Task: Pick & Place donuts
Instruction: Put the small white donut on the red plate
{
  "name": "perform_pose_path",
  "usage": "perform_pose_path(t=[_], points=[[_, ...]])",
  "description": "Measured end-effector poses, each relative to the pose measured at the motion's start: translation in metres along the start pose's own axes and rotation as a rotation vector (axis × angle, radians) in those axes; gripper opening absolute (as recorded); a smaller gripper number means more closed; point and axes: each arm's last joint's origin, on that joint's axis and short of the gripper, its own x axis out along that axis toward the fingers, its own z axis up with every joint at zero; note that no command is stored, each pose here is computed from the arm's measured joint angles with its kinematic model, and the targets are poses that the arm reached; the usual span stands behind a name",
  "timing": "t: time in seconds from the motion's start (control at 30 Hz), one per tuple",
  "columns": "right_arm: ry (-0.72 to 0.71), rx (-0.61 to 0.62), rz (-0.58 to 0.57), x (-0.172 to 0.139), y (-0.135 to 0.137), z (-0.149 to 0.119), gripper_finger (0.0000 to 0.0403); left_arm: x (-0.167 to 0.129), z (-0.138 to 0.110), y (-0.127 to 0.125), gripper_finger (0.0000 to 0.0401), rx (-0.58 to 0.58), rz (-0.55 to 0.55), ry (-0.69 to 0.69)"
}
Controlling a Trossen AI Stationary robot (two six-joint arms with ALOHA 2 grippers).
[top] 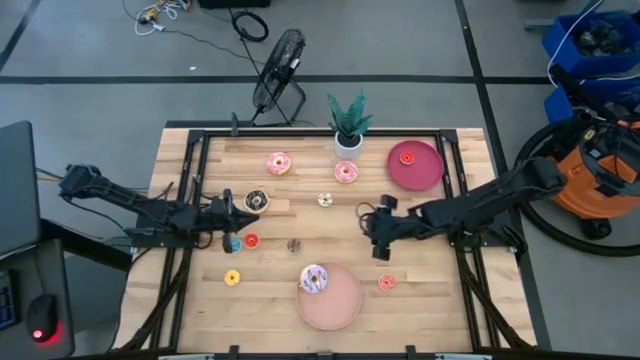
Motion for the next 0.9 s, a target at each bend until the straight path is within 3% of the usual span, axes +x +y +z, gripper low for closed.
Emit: perform_pose_path(t=[0.17, 0.37, 0.57, 0.77, 0.9], points=[[-0.184, 0.077, 0.040, 0.023, -0.005, -0.040, 0.0199, 0.003, -0.001, 0.001, 0.0012, 0.014, 0.056, -0.010], [-0.432, 0.074, 0.036, 0.039, -0.014, -0.040, 0.0200, 0.006, -0.004, 0.002, 0.0012, 0.033, 0.135, -0.004], [-0.406, 0.018, 0.009, 0.073, -0.029, -0.010, 0.0228, 0.008, -0.005, 0.002, 0.0012, 0.043, 0.161, -0.007], [-0.341, -0.045, -0.021, 0.112, -0.041, 0.027, 0.0310, 0.008, -0.005, 0.002, 0.0012, 0.049, 0.161, -0.008], [-0.268, -0.005, -0.058, 0.132, -0.052, 0.045, 0.0357, 0.008, -0.005, 0.002, 0.0012, 0.050, 0.161, -0.005]])
